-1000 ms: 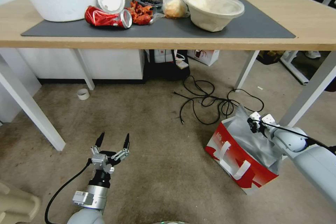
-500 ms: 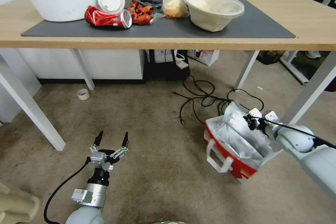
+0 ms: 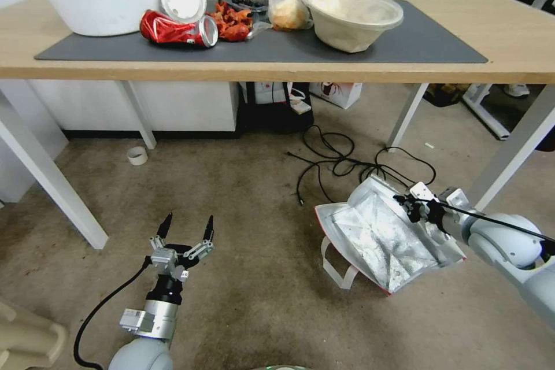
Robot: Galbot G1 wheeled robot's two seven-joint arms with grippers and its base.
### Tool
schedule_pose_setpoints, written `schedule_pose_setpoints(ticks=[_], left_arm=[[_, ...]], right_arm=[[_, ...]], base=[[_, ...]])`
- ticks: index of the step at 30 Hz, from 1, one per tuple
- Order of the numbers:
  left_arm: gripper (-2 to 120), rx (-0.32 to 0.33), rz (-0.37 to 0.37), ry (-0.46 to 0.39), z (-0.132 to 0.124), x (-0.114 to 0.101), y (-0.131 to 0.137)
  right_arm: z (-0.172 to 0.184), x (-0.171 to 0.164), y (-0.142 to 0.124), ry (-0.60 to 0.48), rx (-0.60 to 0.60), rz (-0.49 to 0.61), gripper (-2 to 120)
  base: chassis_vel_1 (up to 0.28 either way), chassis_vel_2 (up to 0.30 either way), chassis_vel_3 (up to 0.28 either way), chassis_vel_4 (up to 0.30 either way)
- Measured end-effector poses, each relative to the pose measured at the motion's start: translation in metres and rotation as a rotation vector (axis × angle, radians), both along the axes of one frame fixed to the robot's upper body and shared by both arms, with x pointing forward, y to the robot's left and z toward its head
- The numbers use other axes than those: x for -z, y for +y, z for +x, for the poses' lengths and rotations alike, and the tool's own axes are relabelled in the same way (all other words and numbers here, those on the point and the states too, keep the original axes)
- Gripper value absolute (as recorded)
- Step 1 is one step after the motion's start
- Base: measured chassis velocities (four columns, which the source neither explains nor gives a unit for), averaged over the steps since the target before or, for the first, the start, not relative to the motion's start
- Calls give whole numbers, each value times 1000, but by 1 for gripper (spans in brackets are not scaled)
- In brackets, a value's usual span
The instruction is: Pick up the food delivery bag from the floor and place it on the table.
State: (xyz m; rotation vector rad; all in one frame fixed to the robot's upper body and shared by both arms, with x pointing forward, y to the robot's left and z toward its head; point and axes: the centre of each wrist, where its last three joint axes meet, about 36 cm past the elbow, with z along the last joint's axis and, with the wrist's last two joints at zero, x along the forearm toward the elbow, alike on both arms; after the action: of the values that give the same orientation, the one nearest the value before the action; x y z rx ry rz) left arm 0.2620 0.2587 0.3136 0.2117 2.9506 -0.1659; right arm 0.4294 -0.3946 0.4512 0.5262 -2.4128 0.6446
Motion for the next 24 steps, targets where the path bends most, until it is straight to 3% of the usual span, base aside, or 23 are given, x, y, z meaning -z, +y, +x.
schedule_pose_setpoints(ticks=[24], left_arm=[[100, 34, 7, -43, 4, -2, -1]], right_arm=[[0, 5, 0, 9, 7, -13, 0]], base=[[0, 0, 0, 0]])
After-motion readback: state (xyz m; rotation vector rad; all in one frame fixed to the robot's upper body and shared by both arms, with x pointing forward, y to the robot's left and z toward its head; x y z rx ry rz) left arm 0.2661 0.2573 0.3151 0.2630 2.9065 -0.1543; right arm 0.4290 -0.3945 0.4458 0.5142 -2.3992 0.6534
